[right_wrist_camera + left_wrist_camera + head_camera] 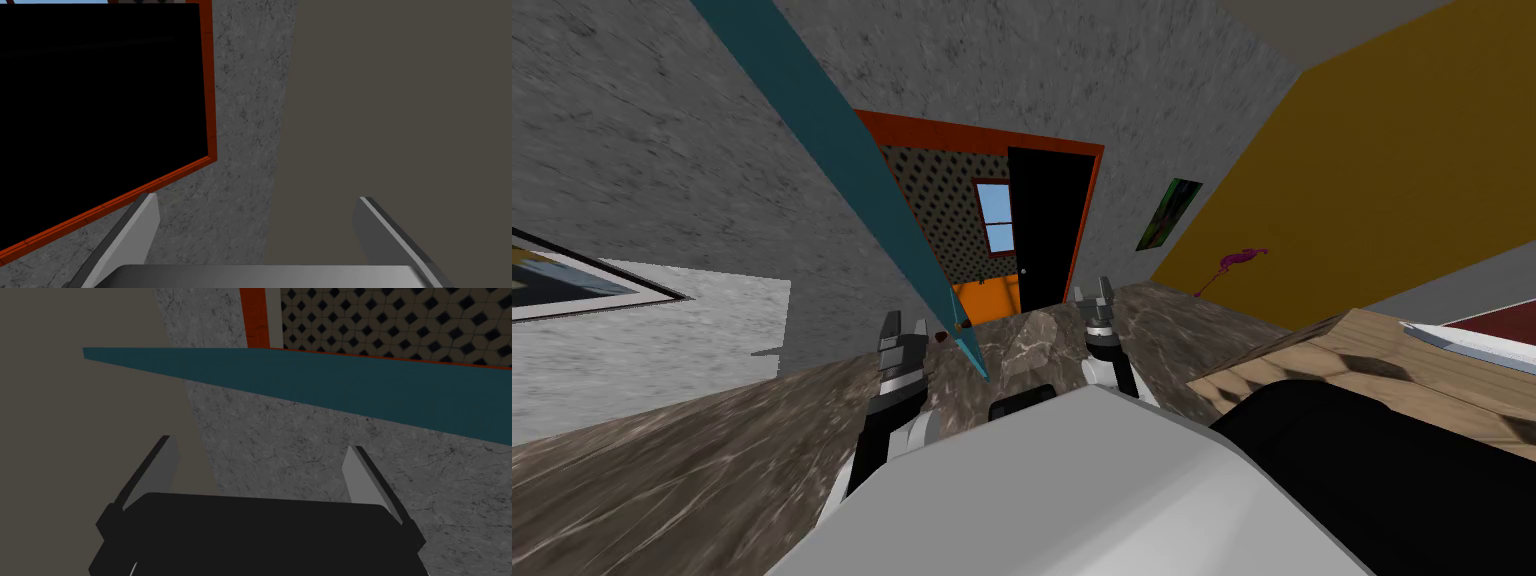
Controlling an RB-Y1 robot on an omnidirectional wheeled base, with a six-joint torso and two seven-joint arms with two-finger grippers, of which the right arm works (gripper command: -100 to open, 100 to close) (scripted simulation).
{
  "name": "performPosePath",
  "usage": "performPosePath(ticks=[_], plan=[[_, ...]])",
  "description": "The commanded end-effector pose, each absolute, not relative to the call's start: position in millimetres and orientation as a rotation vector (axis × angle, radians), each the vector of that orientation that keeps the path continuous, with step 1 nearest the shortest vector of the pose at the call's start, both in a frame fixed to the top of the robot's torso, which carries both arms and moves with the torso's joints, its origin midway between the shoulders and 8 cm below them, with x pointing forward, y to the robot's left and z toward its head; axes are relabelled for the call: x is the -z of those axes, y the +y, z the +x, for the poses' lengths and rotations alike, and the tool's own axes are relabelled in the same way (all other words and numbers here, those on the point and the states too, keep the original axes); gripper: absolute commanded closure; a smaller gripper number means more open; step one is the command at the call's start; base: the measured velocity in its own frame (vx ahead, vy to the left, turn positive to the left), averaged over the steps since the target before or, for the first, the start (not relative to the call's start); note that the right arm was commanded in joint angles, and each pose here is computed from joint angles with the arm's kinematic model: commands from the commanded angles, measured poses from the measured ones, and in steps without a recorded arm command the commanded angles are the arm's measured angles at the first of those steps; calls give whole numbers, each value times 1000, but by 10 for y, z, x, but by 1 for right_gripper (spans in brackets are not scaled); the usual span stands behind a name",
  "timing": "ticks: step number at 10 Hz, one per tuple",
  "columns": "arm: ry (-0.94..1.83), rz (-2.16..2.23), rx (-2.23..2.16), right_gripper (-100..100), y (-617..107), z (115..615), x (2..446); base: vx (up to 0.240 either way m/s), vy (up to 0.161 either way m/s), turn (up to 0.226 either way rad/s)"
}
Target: Pull the door open
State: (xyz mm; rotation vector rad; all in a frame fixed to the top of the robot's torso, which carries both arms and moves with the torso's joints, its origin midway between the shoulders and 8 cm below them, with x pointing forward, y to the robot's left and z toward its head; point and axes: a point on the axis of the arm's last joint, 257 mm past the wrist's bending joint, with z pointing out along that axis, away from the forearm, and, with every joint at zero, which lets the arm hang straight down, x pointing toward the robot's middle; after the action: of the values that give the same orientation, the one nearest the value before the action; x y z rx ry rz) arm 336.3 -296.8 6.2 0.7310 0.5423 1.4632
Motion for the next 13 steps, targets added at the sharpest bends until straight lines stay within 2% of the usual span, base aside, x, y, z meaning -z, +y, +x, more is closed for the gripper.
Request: performPosePath(ticks=[1,5,13], plan=[[571,723,-1425,-100,-2969,3421,24,38,90,-4],[631,706,-1345,-100,-2976,3539,208,169,-57,4],[757,659,-1164,-100,-3002,3786,624,106,-24,1]])
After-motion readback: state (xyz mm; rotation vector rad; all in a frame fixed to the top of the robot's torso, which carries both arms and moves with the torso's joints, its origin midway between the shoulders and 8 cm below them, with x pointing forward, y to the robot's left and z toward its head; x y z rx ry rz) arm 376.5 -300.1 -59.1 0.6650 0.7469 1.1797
